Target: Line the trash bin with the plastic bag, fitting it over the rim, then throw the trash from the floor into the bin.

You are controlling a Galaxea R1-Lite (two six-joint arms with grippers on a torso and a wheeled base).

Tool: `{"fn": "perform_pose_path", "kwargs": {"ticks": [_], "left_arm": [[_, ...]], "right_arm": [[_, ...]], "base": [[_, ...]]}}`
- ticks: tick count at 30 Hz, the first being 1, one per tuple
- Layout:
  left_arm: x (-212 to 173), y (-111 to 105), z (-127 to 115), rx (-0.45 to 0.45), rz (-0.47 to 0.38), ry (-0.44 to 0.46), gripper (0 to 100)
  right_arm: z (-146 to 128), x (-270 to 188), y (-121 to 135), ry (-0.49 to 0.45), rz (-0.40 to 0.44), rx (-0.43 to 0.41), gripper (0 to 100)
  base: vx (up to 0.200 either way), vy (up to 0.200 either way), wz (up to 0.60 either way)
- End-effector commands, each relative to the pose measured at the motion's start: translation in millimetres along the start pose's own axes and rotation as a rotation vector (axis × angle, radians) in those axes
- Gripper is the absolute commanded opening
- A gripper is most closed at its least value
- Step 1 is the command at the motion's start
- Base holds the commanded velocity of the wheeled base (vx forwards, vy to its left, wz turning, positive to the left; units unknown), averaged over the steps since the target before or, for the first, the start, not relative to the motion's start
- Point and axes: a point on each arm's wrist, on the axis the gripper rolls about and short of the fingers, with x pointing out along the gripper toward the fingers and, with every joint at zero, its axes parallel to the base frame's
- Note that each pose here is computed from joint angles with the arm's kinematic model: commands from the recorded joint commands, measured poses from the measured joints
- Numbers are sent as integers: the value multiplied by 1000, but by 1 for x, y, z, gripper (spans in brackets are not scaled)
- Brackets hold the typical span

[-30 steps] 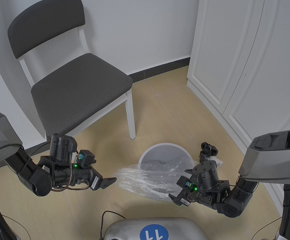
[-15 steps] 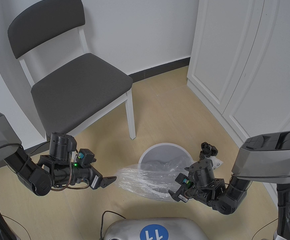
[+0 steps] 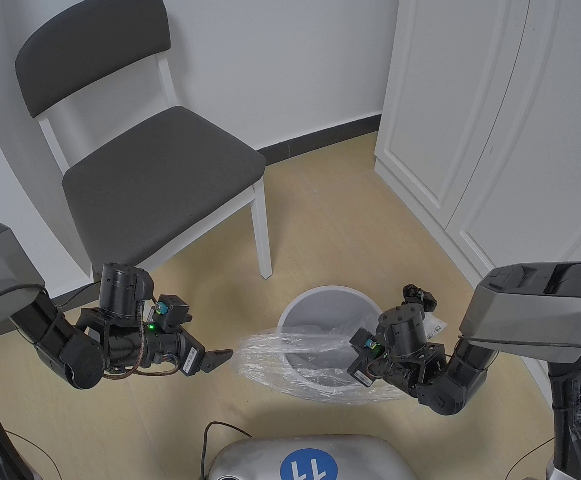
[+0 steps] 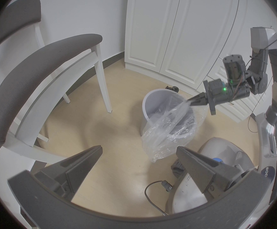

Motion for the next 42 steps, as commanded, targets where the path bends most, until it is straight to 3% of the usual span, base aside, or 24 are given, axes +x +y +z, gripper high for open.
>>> {"fn": "perform_pose_path", "kwargs": {"ticks": [1,7,16,19,21,24,30,37,38,42], "left_arm": [[1,1,-1,-1,0,0,100],[2,1,0,3,6,-20,100],[2,2,5,14,25,-85,100],[1,2,5,16,31,-93,100],[1,2,6,21,34,-104,100],[0,2,5,28,40,-116,100],[-1,-1,6,46,47,-155,100],[-1,0,6,50,56,-182,100],[-2,0,6,50,57,-184,100],[-3,-1,6,52,55,-182,100]], "right_arm": [[21,-4,-18,-59,-44,22,0],[31,11,-34,-71,-80,38,0],[47,75,-45,-137,-167,71,0],[52,90,-46,-161,-207,86,0],[57,109,-46,-180,-287,116,0],[67,128,-45,-231,-369,159,0],[89,154,-48,-429,-490,206,0],[77,163,-39,-401,-487,163,0],[78,163,-39,-403,-488,163,100],[93,153,-48,-457,-508,181,100]], "base": [[0,0,0],[0,0,0],[0,0,0],[0,0,0],[0,0,0],[0,0,0],[0,0,0],[0,0,0],[0,0,0],[0,0,0]]}}
